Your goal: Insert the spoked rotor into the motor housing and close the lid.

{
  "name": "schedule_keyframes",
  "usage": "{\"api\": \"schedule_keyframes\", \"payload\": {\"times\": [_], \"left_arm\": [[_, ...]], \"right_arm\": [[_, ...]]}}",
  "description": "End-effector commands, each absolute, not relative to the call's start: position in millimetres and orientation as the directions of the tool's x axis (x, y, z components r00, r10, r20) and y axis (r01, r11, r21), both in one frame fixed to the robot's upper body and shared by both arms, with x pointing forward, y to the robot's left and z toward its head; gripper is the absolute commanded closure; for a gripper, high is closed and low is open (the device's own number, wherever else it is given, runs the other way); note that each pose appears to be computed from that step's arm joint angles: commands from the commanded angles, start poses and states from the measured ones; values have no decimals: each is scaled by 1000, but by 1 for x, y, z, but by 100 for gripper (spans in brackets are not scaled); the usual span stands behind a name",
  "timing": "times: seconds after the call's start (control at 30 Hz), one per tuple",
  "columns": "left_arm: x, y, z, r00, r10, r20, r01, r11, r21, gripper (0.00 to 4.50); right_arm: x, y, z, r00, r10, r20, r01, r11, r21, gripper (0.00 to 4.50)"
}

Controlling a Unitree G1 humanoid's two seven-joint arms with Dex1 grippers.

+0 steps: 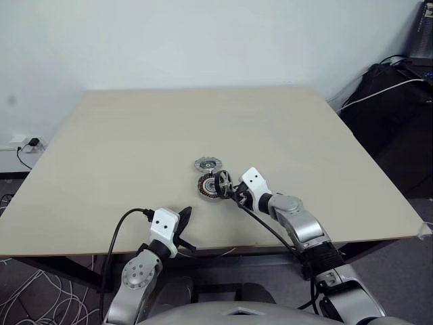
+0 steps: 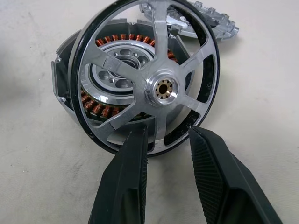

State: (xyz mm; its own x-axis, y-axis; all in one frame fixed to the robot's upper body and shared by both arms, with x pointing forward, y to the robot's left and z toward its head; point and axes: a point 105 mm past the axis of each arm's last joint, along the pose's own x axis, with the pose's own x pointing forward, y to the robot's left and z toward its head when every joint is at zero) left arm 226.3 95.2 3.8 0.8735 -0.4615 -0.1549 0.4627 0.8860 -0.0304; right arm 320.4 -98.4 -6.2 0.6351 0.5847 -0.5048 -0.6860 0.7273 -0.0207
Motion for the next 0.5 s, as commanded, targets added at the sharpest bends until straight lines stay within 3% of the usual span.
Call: {"api": "schedule_keyframes", "payload": {"times": [0.03, 0.1, 0.33, 0.5], "left_arm": [[232, 94, 17, 883, -461, -94, 461, 887, -17, 450], [232, 95, 17, 883, -459, -94, 460, 888, -15, 450], [233, 97, 13, 882, -461, -97, 462, 887, -14, 450], [234, 95, 13, 880, -466, -94, 467, 884, -18, 450]], "right_arm": [[329, -92, 9, 650, 607, -458, -702, 710, -56, 396], [330, -92, 9, 651, 605, -459, -703, 709, -63, 448], [332, -95, 15, 668, 597, -445, -698, 710, -96, 448], [337, -99, 33, 724, 559, -404, -673, 702, -234, 448]]}}
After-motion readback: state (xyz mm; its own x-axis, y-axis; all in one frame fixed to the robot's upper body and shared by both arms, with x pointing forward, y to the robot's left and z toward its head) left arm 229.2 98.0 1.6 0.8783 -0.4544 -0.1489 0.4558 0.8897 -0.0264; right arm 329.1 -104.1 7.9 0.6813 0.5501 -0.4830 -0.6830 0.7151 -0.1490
